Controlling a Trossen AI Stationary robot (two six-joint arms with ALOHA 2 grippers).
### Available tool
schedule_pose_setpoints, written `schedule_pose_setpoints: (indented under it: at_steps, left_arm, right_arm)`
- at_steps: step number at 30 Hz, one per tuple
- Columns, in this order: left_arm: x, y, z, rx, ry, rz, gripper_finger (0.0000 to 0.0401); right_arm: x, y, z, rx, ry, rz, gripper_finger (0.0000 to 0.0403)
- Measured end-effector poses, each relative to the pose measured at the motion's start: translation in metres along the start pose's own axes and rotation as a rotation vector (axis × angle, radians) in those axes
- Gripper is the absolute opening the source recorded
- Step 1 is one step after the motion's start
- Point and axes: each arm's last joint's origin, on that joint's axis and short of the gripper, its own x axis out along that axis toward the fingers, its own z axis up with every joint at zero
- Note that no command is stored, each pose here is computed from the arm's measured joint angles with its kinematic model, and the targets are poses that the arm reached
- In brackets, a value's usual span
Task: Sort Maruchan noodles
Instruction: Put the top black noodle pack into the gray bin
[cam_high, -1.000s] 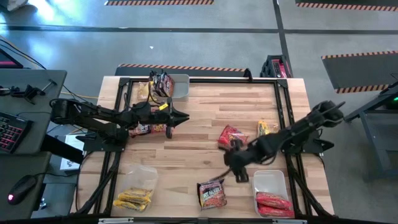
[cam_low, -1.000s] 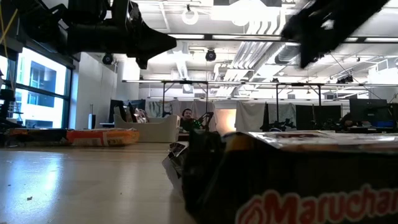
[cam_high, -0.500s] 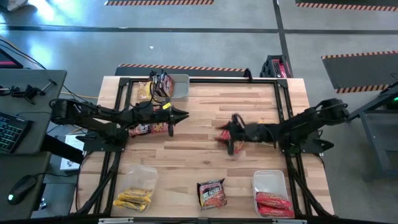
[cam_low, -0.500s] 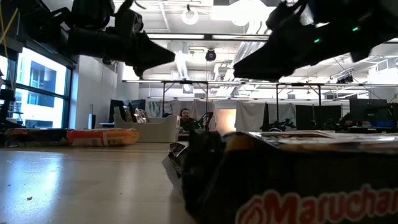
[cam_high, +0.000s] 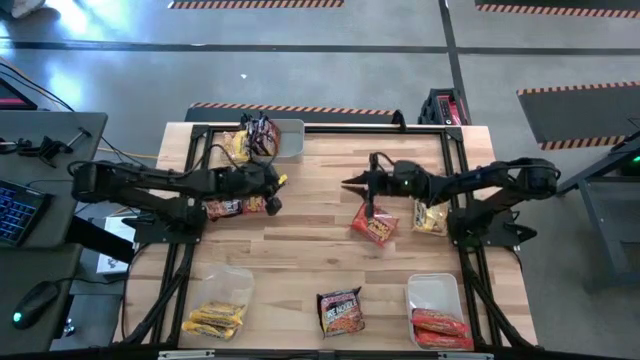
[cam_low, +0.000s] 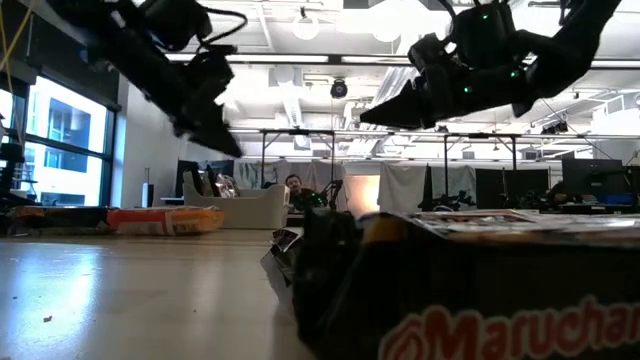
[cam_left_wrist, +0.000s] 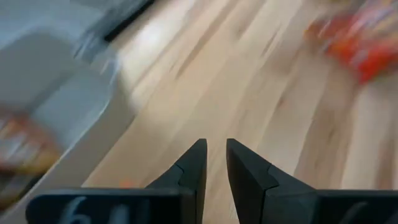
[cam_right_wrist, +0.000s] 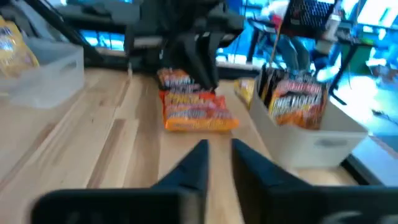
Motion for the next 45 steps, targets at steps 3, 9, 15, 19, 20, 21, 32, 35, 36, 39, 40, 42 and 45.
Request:
schedule_pose_setpoints:
  at_steps: [3, 9, 15, 19, 20, 21, 32, 35, 36, 39, 40, 42, 45]
  left_arm:
    - [-0.016, -0.001, 0.003, 0.009, 0.179, 0.089, 0.0052]
    - [-0.047, -0.006, -0.005, -0.022, 0.487, 0.179, 0.0081]
    - [-0.06, -0.015, -0.025, -0.072, 0.65, 0.264, 0.0135]
    - [-0.054, -0.022, -0.032, -0.054, 0.712, 0.304, 0.0165]
    - [-0.051, -0.024, -0.035, -0.042, 0.734, 0.309, 0.017]
    - [-0.049, -0.026, -0.037, -0.027, 0.758, 0.31, 0.0174]
    - [-0.017, -0.042, -0.064, 0.116, 0.958, 0.385, 0.0166]
    - [-0.011, -0.043, -0.069, 0.164, 0.999, 0.391, 0.0148]
    - [-0.009, -0.043, -0.071, 0.177, 1.009, 0.392, 0.0139]
    - [-0.007, -0.044, -0.073, 0.213, 1.034, 0.387, 0.0102]
    - [-0.007, -0.044, -0.073, 0.221, 1.04, 0.382, 0.0087]
    - [-0.007, -0.044, -0.074, 0.231, 1.048, 0.372, 0.0055]
    - [-0.009, -0.044, -0.072, 0.223, 1.048, 0.353, 0.0011]
  right_arm:
    - [-0.002, -0.013, 0.002, 0.001, -0.05, 0.024, 0.0007]
    - [-0.004, -0.022, -0.002, 0.05, -0.025, 0.01, 0.0042]
    - [-0.003, -0.022, -0.002, 0.036, -0.022, 0.008, 0.0043]
    - [-0.003, -0.022, -0.002, 0.036, -0.022, 0.009, 0.0036]
    - [-0.003, -0.022, -0.002, 0.036, -0.022, 0.009, 0.0035]
    - [-0.003, -0.021, -0.002, 0.036, -0.021, 0.009, 0.0033]
    - [-0.003, -0.021, -0.003, 0.037, -0.015, 0.01, 0.003]
    - [-0.003, -0.021, -0.003, 0.038, -0.015, 0.01, 0.003]
    - [-0.003, -0.021, -0.003, 0.037, -0.015, 0.01, 0.003]
    - [-0.003, -0.021, -0.003, 0.038, -0.015, 0.009, 0.003]
    - [-0.003, -0.021, -0.003, 0.038, -0.015, 0.009, 0.003]
    - [-0.003, -0.021, -0.003, 0.038, -0.015, 0.009, 0.003]
    - [-0.003, -0.021, -0.003, 0.038, -0.015, 0.009, 0.003]
